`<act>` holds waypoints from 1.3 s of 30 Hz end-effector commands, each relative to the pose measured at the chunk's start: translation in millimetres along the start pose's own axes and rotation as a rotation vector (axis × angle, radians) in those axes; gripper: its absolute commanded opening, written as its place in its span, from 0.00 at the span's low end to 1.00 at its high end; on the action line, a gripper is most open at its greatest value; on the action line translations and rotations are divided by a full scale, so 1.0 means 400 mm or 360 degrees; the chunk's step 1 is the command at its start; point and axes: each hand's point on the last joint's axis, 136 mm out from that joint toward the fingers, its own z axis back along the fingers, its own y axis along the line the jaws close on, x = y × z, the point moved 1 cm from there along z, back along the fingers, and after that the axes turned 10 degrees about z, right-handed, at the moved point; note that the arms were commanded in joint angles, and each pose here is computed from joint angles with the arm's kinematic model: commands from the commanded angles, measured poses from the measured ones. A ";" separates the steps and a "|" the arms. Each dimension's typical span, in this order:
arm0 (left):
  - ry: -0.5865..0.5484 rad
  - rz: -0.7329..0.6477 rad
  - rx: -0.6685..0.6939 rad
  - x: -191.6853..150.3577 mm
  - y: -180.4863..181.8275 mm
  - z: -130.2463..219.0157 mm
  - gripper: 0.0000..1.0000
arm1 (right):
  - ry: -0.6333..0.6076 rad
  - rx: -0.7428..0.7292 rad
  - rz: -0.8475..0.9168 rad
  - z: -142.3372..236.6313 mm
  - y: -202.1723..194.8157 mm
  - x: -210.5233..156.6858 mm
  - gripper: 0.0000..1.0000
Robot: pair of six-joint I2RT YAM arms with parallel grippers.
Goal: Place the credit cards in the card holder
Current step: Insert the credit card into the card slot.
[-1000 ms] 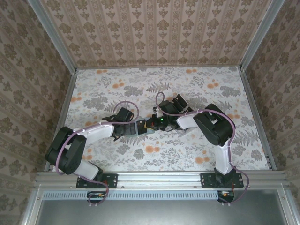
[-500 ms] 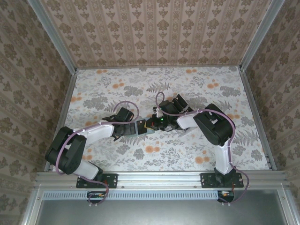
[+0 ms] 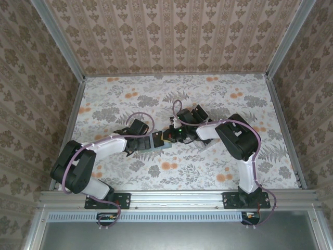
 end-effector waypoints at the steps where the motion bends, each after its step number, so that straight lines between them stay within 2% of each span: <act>1: 0.0128 -0.0049 0.0188 -0.056 0.065 -0.024 1.00 | 0.0068 -0.0175 -0.0105 -0.013 -0.099 -0.036 0.00; 24: 0.0125 -0.0051 0.0193 -0.058 0.064 -0.024 1.00 | 0.0137 -0.0160 -0.0069 -0.036 -0.073 -0.065 0.00; 30: 0.0116 -0.0051 0.0191 -0.052 0.062 -0.023 1.00 | 0.0094 -0.0294 -0.0090 -0.012 -0.109 -0.068 0.00; 35: 0.0120 -0.0060 0.0190 -0.045 0.057 -0.026 1.00 | 0.0005 -0.0509 -0.0120 0.056 -0.168 -0.081 0.00; 39: 0.0132 -0.0076 0.0196 -0.040 0.054 -0.034 1.00 | -0.0023 -0.0539 -0.0131 0.085 -0.177 -0.088 0.00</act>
